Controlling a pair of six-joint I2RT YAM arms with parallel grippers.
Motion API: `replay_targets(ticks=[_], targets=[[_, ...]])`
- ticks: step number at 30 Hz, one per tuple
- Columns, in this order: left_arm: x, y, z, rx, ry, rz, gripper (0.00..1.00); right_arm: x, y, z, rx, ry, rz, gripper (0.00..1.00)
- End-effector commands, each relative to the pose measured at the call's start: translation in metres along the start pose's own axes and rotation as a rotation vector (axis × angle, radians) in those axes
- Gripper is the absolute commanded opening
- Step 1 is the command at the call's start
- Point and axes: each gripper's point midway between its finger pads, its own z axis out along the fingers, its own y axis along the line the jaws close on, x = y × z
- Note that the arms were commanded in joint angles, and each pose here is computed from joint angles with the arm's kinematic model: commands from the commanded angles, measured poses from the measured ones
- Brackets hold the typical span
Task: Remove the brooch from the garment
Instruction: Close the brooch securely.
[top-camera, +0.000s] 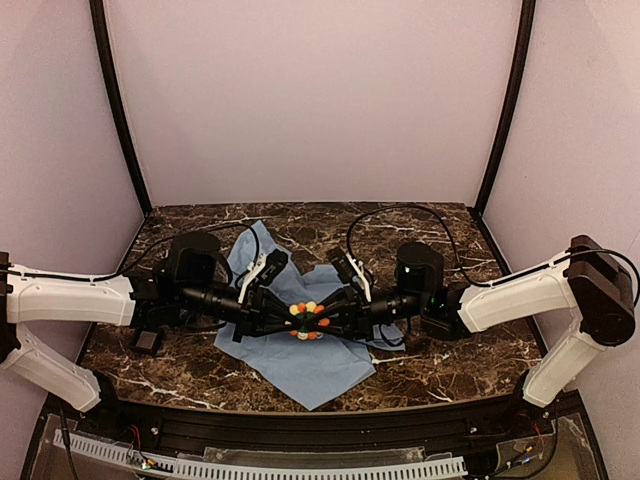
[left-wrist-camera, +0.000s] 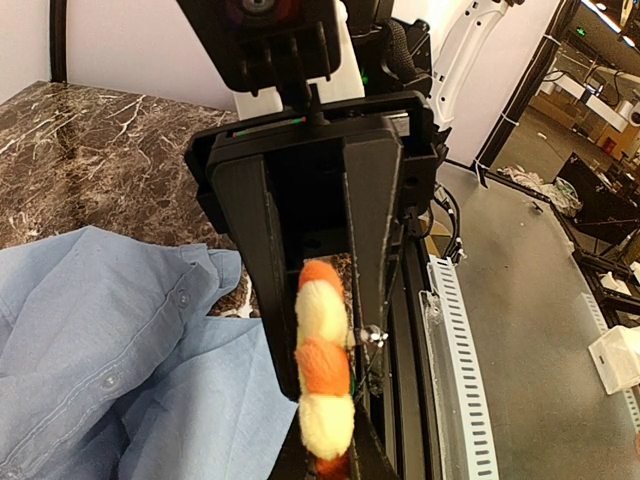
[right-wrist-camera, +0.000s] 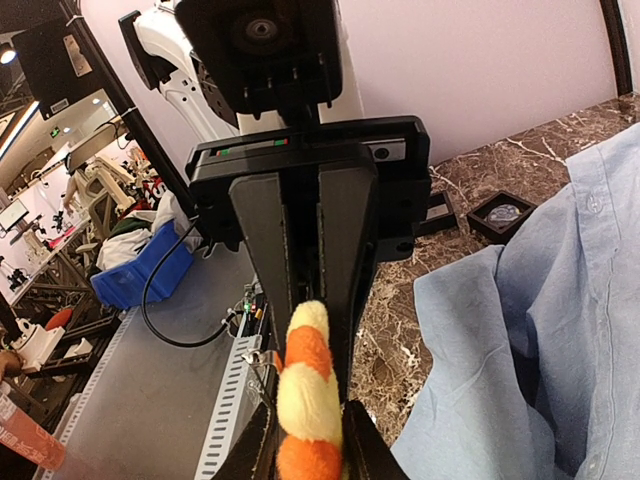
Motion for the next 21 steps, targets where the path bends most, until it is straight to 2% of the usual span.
replay_targets(ticks=[1, 21], targets=[[-0.008, -0.012, -0.002, 0.042, -0.016, 0.021, 0.01, -0.007, -0.012, -0.006, 0.048, -0.041, -0.012, 0.21], [-0.009, -0.014, -0.003, 0.050, -0.022, 0.022, 0.01, -0.003, -0.016, -0.005, 0.053, -0.031, 0.005, 0.21]])
